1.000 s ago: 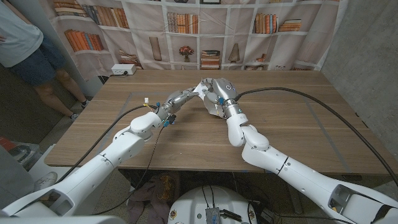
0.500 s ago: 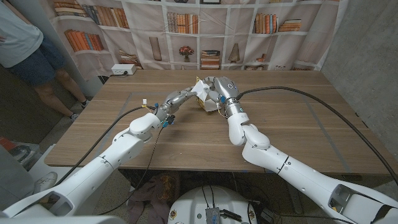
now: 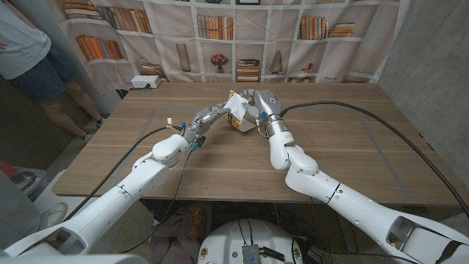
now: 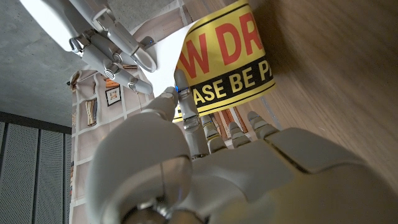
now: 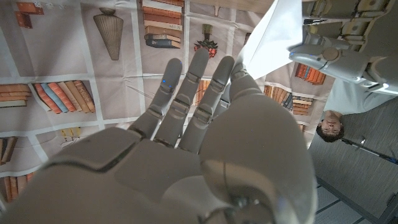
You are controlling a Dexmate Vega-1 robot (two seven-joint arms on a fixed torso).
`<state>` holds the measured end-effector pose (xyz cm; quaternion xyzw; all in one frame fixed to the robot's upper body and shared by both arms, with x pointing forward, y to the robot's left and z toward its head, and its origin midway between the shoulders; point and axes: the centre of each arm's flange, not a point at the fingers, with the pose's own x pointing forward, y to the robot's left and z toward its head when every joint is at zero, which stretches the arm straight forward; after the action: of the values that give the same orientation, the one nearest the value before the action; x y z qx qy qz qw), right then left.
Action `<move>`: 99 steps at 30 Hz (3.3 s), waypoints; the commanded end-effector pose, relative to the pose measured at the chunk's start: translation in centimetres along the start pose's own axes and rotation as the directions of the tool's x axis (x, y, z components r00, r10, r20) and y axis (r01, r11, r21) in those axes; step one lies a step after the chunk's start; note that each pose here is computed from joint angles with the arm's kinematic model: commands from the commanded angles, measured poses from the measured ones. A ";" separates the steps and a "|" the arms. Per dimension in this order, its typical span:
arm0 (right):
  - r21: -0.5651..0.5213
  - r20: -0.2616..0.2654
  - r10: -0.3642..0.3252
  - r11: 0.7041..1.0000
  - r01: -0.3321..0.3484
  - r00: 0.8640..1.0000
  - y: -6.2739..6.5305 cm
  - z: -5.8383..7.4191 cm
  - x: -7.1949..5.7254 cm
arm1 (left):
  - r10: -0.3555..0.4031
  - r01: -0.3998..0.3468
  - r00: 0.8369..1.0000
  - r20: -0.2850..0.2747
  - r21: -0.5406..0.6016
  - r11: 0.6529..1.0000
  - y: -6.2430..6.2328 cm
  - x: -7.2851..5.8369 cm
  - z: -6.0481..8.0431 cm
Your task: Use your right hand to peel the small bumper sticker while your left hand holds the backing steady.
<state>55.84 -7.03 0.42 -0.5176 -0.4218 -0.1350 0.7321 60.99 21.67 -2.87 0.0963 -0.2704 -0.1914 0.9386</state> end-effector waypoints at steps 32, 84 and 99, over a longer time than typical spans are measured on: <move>-0.011 -0.139 -0.013 1.000 0.012 0.990 -0.4 -2.9 1.7 | 0.027 -0.027 0.999 0.017 -0.014 1.000 0.6 -0.3 -0.3; -0.063 -0.350 -0.124 0.992 0.109 0.928 -3.6 -8.7 2.9 | 0.116 -0.115 0.992 0.051 -0.025 0.993 1.4 -2.6 -0.1; -0.097 -0.394 -0.177 0.984 0.151 0.902 -5.1 -10.1 3.6 | 0.195 -0.195 0.978 0.070 -0.014 0.981 3.4 -4.2 0.7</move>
<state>59.50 -15.80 4.45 -0.4717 -0.3106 -0.2862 0.7740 59.23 24.88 -3.54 0.0658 -0.3019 -0.1306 0.9420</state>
